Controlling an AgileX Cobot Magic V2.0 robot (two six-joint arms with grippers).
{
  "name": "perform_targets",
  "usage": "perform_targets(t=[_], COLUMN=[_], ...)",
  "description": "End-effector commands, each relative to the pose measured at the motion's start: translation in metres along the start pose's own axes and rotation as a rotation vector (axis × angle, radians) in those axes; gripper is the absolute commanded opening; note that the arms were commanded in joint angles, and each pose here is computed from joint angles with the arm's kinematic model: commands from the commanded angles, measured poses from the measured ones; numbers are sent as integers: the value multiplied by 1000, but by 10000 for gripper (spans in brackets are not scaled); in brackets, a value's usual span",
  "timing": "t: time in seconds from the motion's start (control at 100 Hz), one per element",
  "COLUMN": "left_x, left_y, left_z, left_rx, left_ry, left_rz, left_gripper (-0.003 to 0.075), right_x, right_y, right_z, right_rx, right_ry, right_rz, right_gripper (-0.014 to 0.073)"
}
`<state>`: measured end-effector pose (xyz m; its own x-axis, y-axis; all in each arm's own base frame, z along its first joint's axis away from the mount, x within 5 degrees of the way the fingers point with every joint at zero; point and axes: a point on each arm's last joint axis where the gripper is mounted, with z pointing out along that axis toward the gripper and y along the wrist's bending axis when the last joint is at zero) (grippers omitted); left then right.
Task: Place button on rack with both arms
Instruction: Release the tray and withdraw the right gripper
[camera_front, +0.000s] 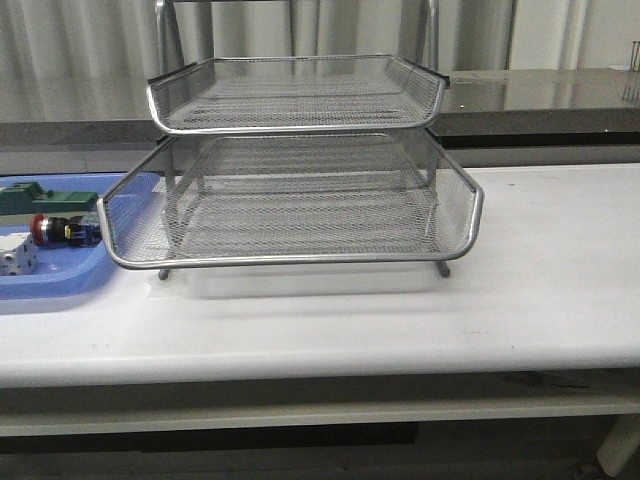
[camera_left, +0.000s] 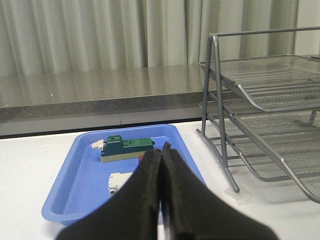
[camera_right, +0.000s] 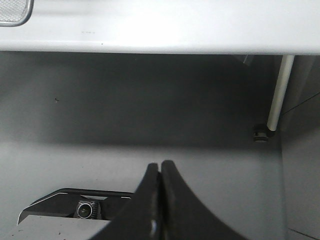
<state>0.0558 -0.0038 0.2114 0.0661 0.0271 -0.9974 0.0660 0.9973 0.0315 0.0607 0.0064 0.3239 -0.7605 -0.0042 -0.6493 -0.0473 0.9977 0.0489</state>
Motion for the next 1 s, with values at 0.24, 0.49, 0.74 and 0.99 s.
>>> perform_targets(t=[0.24,0.49,0.74,0.99], left_x=[9,-17,-61,-124], left_y=[-1,1,2,3], left_z=[-1,-5,-2,29], left_rx=[2,-2,2,9], left_ry=[-61,-267,-171,-16], left_rz=[-11,-55,-84,-95], left_gripper=[-21,-21,-21,-21], right_x=[-10,-10,-10,-10], right_y=[1,1,1,1], right_z=[-7,-7,-7,-7], right_rx=[-4,-4,-4,-4], right_ry=[-71,-71,-71,-71], right_rz=[-1,-1,-1,-1], right_gripper=[-71,-71,-71,-71])
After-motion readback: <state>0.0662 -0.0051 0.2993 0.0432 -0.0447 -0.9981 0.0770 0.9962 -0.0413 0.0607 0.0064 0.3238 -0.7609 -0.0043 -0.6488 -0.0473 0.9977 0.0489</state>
